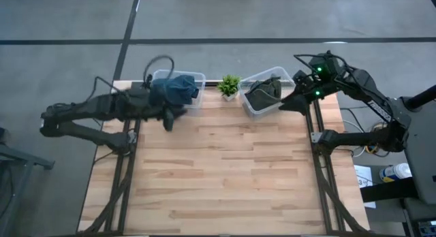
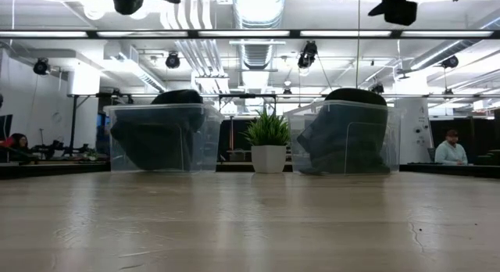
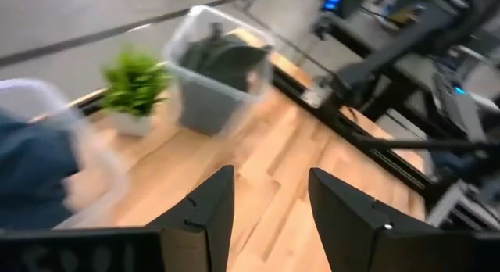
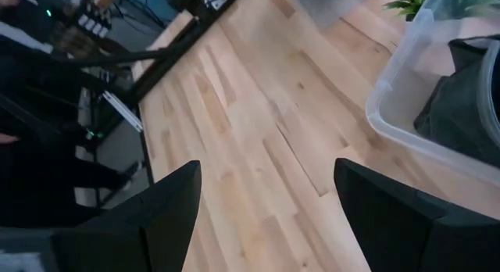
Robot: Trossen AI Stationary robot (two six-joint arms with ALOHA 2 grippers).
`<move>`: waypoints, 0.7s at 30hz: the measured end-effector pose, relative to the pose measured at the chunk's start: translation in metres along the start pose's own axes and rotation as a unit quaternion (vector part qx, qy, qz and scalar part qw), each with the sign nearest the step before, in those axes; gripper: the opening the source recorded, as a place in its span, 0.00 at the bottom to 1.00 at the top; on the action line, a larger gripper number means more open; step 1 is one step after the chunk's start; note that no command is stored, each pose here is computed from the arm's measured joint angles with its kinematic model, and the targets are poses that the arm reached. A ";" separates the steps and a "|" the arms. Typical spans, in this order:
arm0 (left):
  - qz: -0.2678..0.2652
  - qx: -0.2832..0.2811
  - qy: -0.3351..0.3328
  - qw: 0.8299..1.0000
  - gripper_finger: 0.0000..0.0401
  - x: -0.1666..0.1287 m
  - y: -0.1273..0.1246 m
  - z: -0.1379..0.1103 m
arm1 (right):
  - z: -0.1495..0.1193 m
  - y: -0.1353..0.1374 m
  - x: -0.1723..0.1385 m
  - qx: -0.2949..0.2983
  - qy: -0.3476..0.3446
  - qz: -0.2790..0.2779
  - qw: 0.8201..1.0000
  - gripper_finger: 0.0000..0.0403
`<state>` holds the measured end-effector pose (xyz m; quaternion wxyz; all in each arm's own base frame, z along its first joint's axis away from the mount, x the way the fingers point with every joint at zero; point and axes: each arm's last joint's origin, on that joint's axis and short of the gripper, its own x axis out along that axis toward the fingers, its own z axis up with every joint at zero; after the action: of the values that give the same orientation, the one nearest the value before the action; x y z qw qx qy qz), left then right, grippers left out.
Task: Pick & Place hat
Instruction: Return to Home Position
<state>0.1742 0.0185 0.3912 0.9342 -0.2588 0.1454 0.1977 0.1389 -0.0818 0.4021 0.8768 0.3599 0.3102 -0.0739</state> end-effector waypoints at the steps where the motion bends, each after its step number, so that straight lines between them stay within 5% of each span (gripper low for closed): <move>1: -0.012 0.010 -0.002 1.000 0.39 0.004 -0.004 -0.006 | -0.002 0.001 -0.003 0.004 -0.004 0.001 1.000 0.71; 9: -0.064 0.032 -0.021 0.997 0.31 0.025 -0.004 -0.055 | -0.014 0.009 -0.020 0.058 -0.028 0.011 0.998 0.71; 21: -0.137 0.019 -0.137 0.981 0.11 -0.009 0.035 -0.086 | -0.017 0.008 -0.020 0.082 -0.015 0.006 0.997 0.71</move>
<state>0.1368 -0.0030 0.3091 0.9683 -0.2289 -0.0170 0.0986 0.1171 -0.0659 0.4097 0.8495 0.4312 0.2874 -0.0991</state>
